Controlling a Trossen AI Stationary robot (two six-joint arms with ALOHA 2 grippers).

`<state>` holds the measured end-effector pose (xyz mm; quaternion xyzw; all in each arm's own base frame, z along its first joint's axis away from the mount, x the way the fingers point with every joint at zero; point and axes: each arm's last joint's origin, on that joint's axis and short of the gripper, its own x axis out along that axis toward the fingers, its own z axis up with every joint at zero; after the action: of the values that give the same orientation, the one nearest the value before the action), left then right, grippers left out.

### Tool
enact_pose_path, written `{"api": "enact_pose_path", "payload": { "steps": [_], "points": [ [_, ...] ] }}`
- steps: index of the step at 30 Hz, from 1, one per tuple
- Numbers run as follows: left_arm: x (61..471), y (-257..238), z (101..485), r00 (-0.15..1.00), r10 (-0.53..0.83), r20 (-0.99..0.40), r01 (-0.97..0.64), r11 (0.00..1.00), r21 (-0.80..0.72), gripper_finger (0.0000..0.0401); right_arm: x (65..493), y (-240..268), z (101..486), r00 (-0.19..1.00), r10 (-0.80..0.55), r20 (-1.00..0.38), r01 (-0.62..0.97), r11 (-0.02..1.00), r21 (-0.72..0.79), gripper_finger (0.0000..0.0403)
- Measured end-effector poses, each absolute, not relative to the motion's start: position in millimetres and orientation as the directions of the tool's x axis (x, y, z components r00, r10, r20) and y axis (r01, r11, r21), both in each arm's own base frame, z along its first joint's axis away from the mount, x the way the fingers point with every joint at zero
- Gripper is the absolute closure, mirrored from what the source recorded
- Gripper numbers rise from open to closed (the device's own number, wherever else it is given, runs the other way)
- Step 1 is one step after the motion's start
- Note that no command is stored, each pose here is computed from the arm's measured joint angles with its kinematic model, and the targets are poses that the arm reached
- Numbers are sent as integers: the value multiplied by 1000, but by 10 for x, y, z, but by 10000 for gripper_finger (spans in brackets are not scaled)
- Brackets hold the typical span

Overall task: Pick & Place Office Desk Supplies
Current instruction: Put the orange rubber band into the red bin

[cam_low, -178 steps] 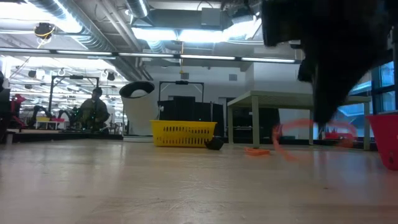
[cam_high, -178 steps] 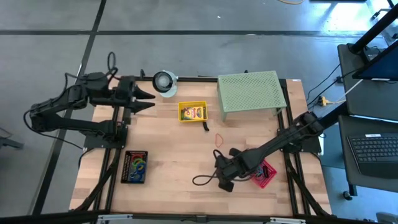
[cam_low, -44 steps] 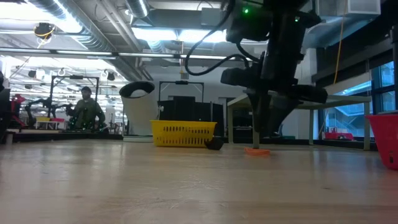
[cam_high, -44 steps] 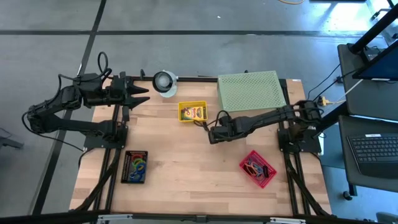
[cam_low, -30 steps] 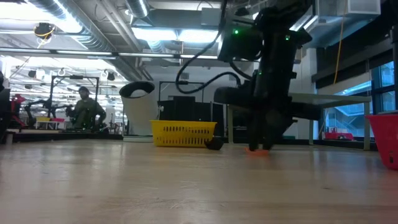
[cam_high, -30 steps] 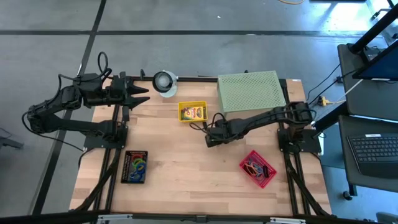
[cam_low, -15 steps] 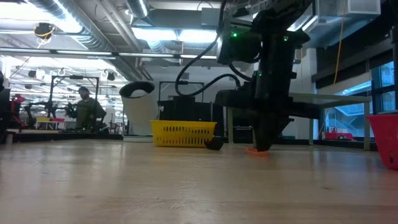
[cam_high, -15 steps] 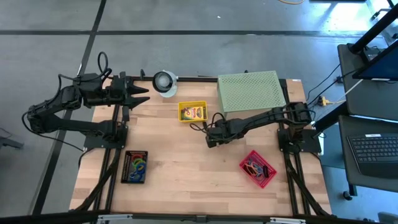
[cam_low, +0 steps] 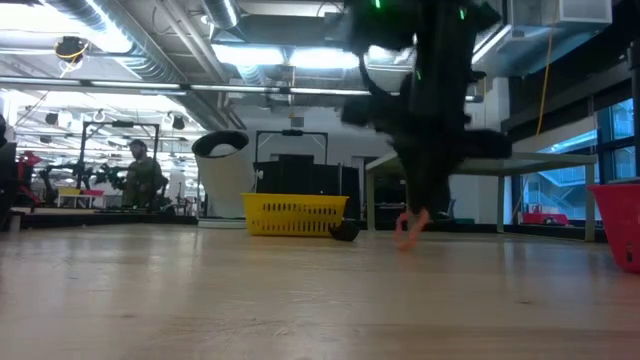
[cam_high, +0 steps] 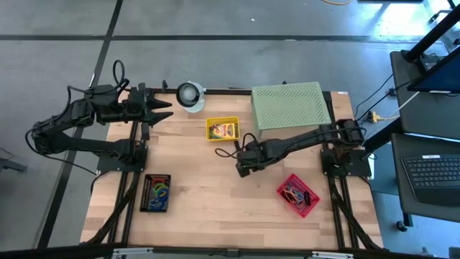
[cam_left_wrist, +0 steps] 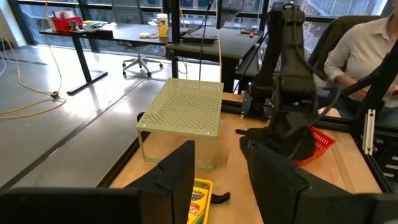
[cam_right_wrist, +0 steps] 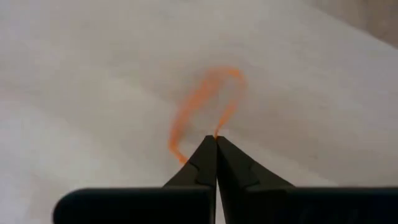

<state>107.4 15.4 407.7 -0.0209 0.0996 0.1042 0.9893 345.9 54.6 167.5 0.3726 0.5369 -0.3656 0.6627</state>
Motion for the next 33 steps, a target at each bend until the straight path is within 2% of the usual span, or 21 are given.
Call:
{"api": "enact_pose_path", "payload": {
  "steps": [2,7,17,27,33],
  "points": [
    [1075,155,4076,958,202,-202,-210,977,-21,260,3514,607,1780,192,-75,-979,868,478,133,402],
    [1075,154,4076,959,201,-202,-210,978,-21,260,3519,748,2029,157,-83,-984,840,536,89,402],
    [1074,155,4076,958,202,-202,-210,977,-21,260,3281,1145,2412,18,-154,-988,728,679,-93,403],
    [1075,155,4077,958,202,-201,-210,977,-21,260,2610,1460,2951,58,-211,-976,674,729,-117,403],
    [1074,154,4077,959,201,-201,-210,978,-21,260,2114,1566,2889,47,-206,-977,615,777,-134,403]
  ]
}}
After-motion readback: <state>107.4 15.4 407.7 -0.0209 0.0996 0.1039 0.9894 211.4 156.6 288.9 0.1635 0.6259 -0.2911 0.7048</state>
